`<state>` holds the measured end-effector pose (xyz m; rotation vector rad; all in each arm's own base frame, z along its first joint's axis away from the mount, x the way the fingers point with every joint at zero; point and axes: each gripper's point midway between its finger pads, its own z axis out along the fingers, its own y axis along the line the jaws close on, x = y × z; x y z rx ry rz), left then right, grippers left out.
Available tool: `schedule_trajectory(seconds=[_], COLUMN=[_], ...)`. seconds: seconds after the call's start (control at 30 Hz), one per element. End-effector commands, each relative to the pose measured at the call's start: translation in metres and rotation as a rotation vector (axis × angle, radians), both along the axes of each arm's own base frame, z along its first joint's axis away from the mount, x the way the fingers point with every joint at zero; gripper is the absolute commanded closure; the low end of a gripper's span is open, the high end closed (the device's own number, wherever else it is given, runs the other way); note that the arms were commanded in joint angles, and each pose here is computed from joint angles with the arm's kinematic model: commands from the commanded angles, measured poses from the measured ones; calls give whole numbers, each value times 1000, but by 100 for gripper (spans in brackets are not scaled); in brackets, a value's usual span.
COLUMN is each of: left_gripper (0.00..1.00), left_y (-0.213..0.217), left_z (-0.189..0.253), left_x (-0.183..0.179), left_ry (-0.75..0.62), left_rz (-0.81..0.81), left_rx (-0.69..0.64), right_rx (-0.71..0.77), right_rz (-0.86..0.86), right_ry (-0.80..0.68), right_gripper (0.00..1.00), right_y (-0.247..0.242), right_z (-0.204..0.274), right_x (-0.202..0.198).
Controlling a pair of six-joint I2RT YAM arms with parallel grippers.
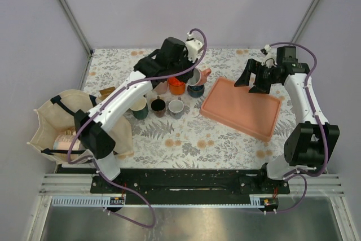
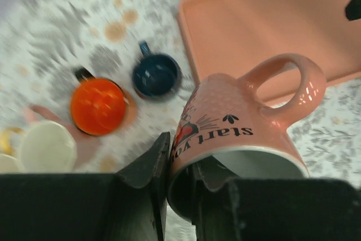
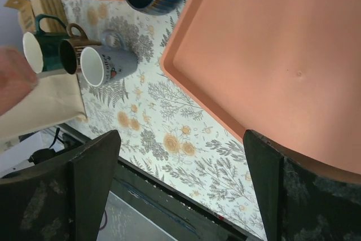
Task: Turn the mug right side up
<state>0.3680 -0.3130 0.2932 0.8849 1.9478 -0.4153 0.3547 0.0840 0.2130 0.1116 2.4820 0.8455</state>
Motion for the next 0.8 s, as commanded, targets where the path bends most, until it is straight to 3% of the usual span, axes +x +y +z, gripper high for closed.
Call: schedule_trajectory(seconds=[0.0,0.17,0.47,0.77], left_gripper=[100,100,100,100], left_y=[5,10,9,8], left_z=[-33,-70,-105,-119], left_x=[-19,-20,-19,0], left_ry=[380,525,628,644], left_rz=[238,331,465,659], left_rx=[-66,-36,-48,-113], right_rx=[-72,-90,-13,-4], right_rz=[17,-2,2,145], right_ry=[-59,-112,-43,-202], right_gripper=[0,0,0,0], right_y=[-8,-10,3,71], right_z=[9,12,-5,26], right_x=[-13,-19,-31,-30])
